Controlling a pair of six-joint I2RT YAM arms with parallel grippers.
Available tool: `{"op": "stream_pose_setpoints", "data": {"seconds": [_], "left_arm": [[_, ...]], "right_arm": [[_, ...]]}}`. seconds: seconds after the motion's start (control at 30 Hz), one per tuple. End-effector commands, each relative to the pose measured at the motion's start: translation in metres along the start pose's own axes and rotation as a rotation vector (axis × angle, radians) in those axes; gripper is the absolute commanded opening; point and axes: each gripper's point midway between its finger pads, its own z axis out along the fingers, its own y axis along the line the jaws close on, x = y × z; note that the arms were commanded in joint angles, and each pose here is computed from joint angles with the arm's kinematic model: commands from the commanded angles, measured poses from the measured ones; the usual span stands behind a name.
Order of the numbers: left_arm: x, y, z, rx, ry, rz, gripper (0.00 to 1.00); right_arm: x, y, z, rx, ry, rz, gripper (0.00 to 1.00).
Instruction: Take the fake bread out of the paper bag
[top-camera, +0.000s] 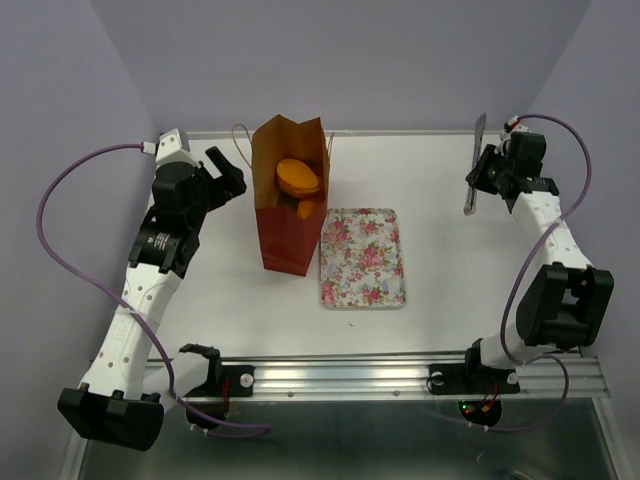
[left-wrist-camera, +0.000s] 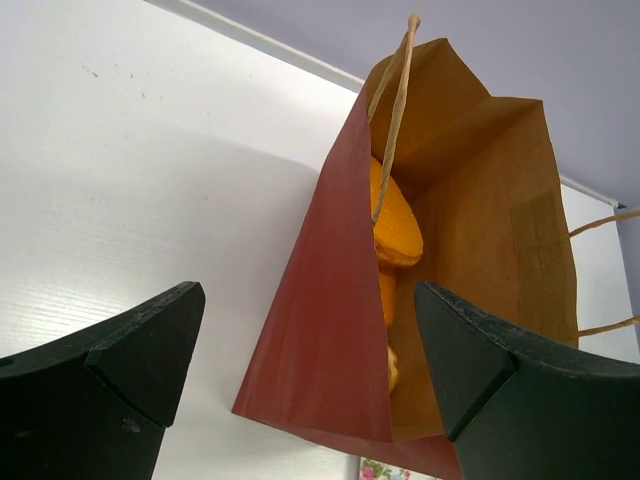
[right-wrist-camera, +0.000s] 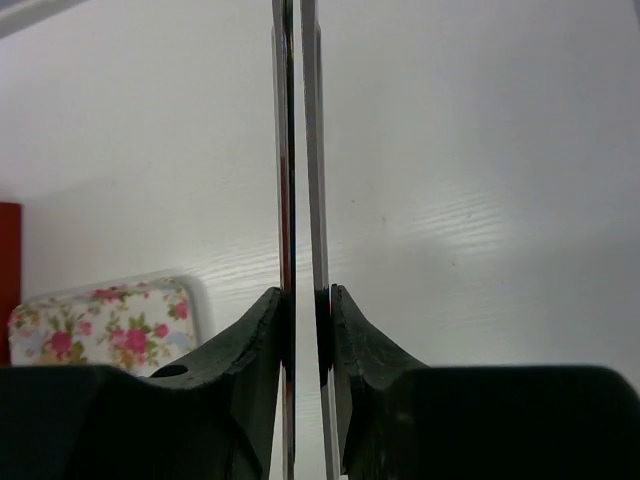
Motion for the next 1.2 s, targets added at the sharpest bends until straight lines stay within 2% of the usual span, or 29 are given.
{"op": "stream_pose_setpoints", "data": {"seconds": [0.0, 0.13, 0.23, 0.47, 0.77, 0.93, 1.17], "left_arm": [[-0.015, -0.012, -0.007, 0.042, -0.035, -0.013, 0.99], [-0.018, -0.022, -0.009, 0.082, -0.027, -0.011, 0.99], [-0.019, -0.024, -0.01, 0.089, -0.028, -0.007, 0.99], [-0.027, -0.027, -0.013, 0.093, -0.044, -0.002, 0.99], [-0.018, -0.035, -0.007, 0.105, 0.015, 0.056, 0.99], [0.003, -0.033, 0.013, 0.073, 0.09, 0.107, 0.99], [0.012, -0.038, 0.048, 0.034, 0.13, 0.143, 0.99]], "right_arm": [[-0.009, 0.047, -0.038, -0.253, -0.017, -0.006, 0.28], [-0.016, 0.092, -0.085, -0.51, -0.042, -0.036, 0.36], [-0.018, 0.107, -0.104, -0.607, -0.054, -0.039, 0.4], [-0.021, 0.121, -0.133, -0.687, -0.079, -0.051, 0.48], [-0.016, 0.127, -0.139, -0.737, -0.057, -0.04, 0.49], [-0.015, 0.127, -0.14, -0.739, -0.056, -0.036, 0.49], [-0.014, 0.128, -0.142, -0.743, -0.06, -0.038, 0.49]]}}
